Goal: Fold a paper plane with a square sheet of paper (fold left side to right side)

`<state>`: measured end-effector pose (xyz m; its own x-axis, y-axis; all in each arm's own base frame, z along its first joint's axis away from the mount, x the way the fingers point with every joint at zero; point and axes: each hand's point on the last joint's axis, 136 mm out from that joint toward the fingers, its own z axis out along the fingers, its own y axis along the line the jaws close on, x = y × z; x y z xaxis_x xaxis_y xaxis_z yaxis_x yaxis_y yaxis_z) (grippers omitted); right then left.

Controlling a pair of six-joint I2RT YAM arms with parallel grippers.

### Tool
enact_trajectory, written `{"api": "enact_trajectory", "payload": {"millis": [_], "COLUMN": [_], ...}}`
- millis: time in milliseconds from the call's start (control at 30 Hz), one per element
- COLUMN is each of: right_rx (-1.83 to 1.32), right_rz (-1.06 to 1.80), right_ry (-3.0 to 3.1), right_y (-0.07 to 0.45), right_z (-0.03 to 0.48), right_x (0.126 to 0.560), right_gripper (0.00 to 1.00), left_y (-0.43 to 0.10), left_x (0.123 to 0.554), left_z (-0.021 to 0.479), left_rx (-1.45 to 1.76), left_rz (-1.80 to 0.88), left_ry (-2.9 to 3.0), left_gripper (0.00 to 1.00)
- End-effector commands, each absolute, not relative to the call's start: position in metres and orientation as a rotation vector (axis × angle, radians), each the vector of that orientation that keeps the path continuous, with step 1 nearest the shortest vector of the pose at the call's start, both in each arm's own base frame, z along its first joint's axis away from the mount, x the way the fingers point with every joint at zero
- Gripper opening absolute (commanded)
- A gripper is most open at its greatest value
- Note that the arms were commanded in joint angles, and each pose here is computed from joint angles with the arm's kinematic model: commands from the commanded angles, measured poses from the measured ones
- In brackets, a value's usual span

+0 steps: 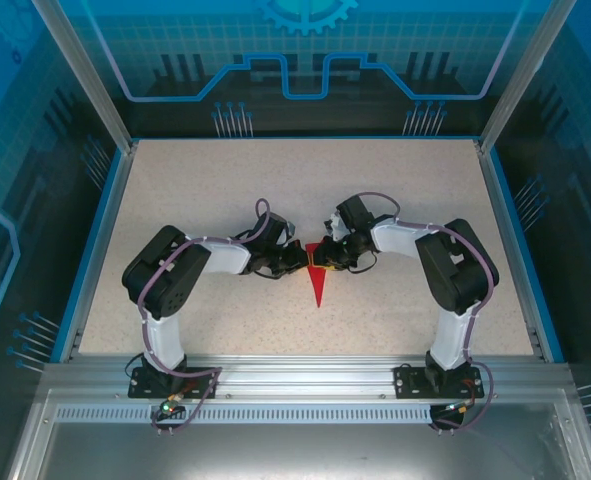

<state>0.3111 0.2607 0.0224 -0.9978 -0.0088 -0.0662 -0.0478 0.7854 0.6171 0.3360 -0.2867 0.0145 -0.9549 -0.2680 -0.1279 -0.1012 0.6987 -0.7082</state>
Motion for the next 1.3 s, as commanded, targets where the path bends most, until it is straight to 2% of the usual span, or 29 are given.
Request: {"api": "enact_trajectory", "payload": {"millis": [0,267,400,633,800,967,1267], "right_rx": [-0.037,0.02,0.061,0.062,0.053,0.051,0.045], "right_rz": [0.967,0.907,0.871,0.905,0.905,0.909,0.917], "right_ry": [2.959,3.034,3.081,3.077,3.067,3.063,3.064], "right_y": [0.254,0.246,0.238,0.239,0.24,0.24,0.242], "right_z": [0.01,-0.011,-0.023,-0.028,-0.024,-0.023,-0.023], "right_x": [0.308,0.3,0.29,0.287,0.289,0.289,0.289], "right_gripper": [0.24,0.24,0.24,0.24,0.25,0.25,0.25], "left_y": [-0.266,-0.263,-0.254,-0.229,-0.246,-0.3,-0.333], "left_x": [0.333,0.332,0.328,0.31,0.281,0.254,0.259], "left_z": [-0.017,-0.014,0.002,0.039,0.067,0.086,0.066], "left_rx": [-0.354,-0.353,-0.335,-0.328,-0.231,-0.074,-0.003], "left_rz": [-0.952,-0.939,-0.907,-0.868,-1.048,-1.196,-1.19], "left_ry": [2.77,2.765,2.746,2.688,2.631,2.602,2.644], "left_gripper": [0.0,0.0,0.16,0.33,0.32,0.28,0.25]}}
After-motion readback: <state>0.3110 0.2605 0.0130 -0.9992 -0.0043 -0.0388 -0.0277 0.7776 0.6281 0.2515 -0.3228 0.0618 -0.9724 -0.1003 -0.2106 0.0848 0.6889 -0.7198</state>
